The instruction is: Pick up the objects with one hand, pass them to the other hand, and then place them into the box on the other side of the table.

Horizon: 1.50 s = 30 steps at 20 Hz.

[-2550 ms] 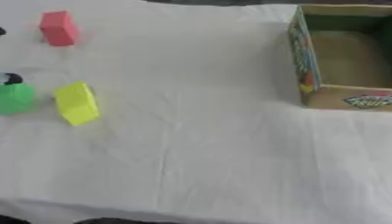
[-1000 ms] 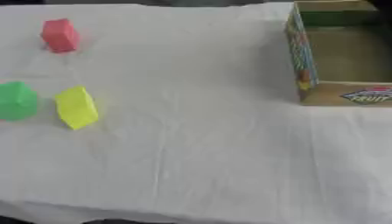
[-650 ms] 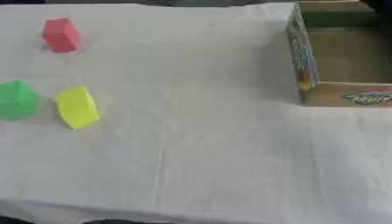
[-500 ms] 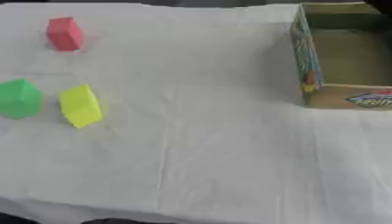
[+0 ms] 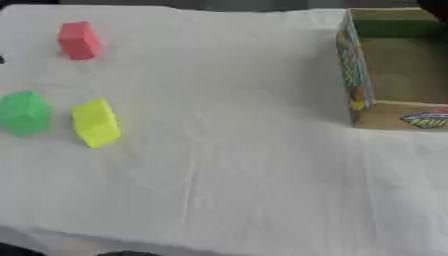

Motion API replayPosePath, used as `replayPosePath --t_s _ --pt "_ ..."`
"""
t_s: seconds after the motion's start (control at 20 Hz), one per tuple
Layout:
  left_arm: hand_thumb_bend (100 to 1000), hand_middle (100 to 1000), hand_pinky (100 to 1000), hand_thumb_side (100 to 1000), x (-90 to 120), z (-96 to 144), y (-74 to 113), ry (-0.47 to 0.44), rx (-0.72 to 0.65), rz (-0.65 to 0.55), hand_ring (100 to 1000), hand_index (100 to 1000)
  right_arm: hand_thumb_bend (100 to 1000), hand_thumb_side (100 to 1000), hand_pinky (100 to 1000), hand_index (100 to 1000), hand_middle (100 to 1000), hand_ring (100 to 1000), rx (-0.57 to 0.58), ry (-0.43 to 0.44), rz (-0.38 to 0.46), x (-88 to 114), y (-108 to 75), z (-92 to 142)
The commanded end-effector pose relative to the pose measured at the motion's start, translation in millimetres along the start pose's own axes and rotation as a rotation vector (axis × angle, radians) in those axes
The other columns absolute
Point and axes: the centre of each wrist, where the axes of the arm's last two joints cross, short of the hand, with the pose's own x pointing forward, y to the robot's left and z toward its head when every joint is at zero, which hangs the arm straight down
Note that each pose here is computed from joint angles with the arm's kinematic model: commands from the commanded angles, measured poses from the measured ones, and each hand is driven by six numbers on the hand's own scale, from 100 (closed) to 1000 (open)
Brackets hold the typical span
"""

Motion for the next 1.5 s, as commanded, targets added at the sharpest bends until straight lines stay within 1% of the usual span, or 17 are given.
replayPosePath --t_s 0.05,0.25,0.5,0.55,0.75,1.1,1.4,1.5 --pt "833 791 865 100 -5.5 1.1 7.2 0.041 0.009 -0.024 870 849 428 514 884 913 776 807 -0.01 -0.014 0.016 5.6 -4.2 -1.4" --pt "866 794 866 100 -4.4 -9.0 5.2 0.056 -0.009 -0.062 871 843 430 513 883 913 776 807 -0.009 -0.006 0.011 3.0 -2.7 -1.0" --pt "870 796 864 100 -1.6 -20.4 2.1 0.058 -0.027 -0.092 870 846 431 513 884 913 775 807 -0.005 -0.003 0.004 2.0 -0.3 -1.0" --pt "882 798 864 100 -1.3 -21.5 2.0 0.063 -0.027 -0.095 871 862 431 513 884 913 775 806 -0.005 -0.003 0.004 1.7 -0.4 -0.7" --pt "895 796 862 100 -1.5 -27.9 -0.6 0.097 -0.002 -0.105 870 870 434 513 884 914 775 806 -0.003 0.002 0.0 0.1 -0.2 1.4" --pt "888 787 853 100 -0.5 -41.2 -8.2 0.11 0.002 -0.118 862 863 433 514 885 914 785 807 -0.002 0.005 -0.005 -0.8 0.8 2.3" --pt "820 768 835 100 -0.2 -52.8 -14.5 0.107 0.047 -0.113 845 846 433 515 885 915 785 807 -0.001 0.01 -0.009 -2.0 1.3 2.9" --pt "776 758 827 100 0.3 -55.1 -15.6 0.1 0.062 -0.11 838 814 432 515 886 915 785 807 0.0 0.011 -0.01 -2.3 1.6 3.0"
